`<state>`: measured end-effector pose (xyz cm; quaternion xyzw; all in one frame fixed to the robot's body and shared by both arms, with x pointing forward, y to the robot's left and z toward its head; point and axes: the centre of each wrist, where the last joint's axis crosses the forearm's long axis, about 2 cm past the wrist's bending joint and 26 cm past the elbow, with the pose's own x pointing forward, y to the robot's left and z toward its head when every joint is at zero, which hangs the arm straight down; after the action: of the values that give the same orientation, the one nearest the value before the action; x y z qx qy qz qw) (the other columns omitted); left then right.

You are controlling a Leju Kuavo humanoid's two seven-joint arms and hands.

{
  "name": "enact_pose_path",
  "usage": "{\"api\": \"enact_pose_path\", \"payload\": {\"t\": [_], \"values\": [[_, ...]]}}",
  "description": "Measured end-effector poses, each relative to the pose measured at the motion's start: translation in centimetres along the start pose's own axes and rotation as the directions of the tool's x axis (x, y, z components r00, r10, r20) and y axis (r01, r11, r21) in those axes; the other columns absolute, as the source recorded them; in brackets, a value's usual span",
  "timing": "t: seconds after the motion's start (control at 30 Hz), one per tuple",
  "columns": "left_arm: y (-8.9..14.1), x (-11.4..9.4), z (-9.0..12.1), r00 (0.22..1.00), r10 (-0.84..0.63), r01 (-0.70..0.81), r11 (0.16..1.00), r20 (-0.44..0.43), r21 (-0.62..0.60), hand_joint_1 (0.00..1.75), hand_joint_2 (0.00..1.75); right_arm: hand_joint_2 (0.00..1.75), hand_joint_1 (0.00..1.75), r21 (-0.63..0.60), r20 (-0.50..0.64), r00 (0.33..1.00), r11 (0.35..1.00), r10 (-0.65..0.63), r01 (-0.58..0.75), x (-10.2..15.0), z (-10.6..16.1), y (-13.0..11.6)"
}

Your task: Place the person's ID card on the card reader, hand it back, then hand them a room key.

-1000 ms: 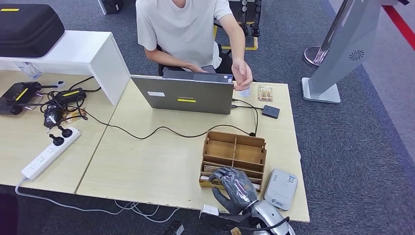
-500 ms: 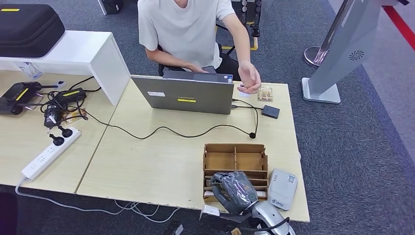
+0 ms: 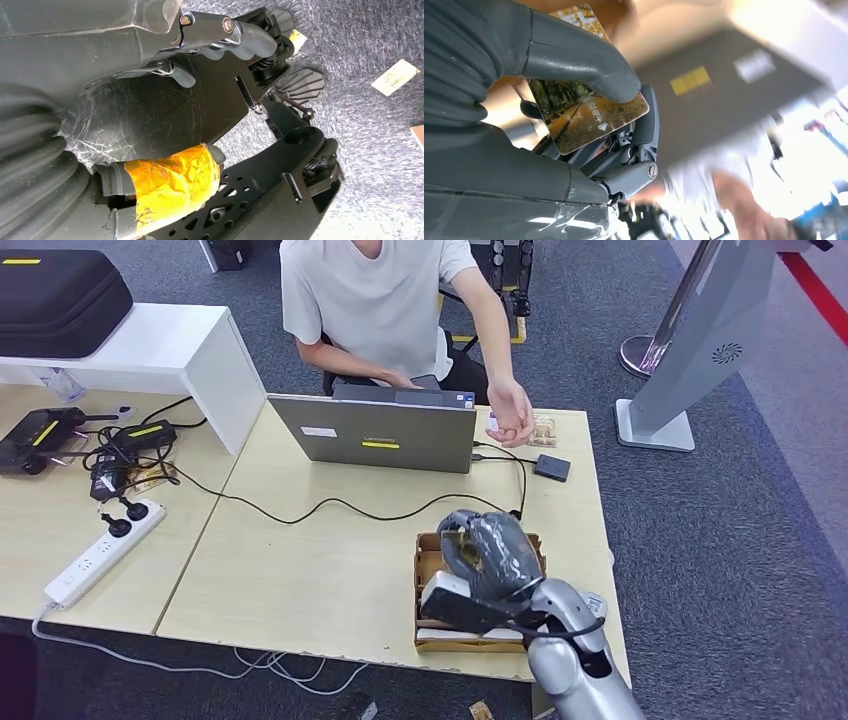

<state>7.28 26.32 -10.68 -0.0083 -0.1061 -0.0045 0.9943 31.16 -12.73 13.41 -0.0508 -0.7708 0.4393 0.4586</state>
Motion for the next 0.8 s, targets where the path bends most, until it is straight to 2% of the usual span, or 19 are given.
{"api": "enact_pose_path", "payload": {"t": [0.1,0.23,0.47,0.63,0.8], "values": [[0.0,0.2,0.0,1.000,-0.023,0.023,1.000,0.002,-0.002,0.00,1.75,1.75,1.75,-0.100,0.043,0.999,0.995,-0.010,0.014,1.2,-3.2,-4.3],[0.0,0.3,0.0,0.999,-0.046,0.046,0.999,0.005,-0.005,0.00,1.75,1.75,1.75,-0.183,0.062,0.998,0.983,-0.015,0.026,2.2,-5.0,-7.0],[-0.2,0.9,0.0,0.994,-0.112,0.113,0.994,0.016,-0.015,0.00,1.75,1.75,1.75,-0.384,-0.028,0.999,0.923,0.026,-0.035,3.5,-9.8,-15.6],[-0.5,1.1,0.0,0.990,-0.137,0.138,0.990,0.017,-0.024,0.00,1.75,1.75,1.75,-0.429,-0.074,0.997,0.902,0.026,-0.055,3.5,-11.0,-17.5],[-1.0,1.7,0.0,0.983,-0.185,0.186,0.982,0.014,-0.032,0.00,1.75,1.75,1.75,-0.466,-0.252,0.966,0.869,0.049,-0.166,2.4,-12.2,-19.7]]}}
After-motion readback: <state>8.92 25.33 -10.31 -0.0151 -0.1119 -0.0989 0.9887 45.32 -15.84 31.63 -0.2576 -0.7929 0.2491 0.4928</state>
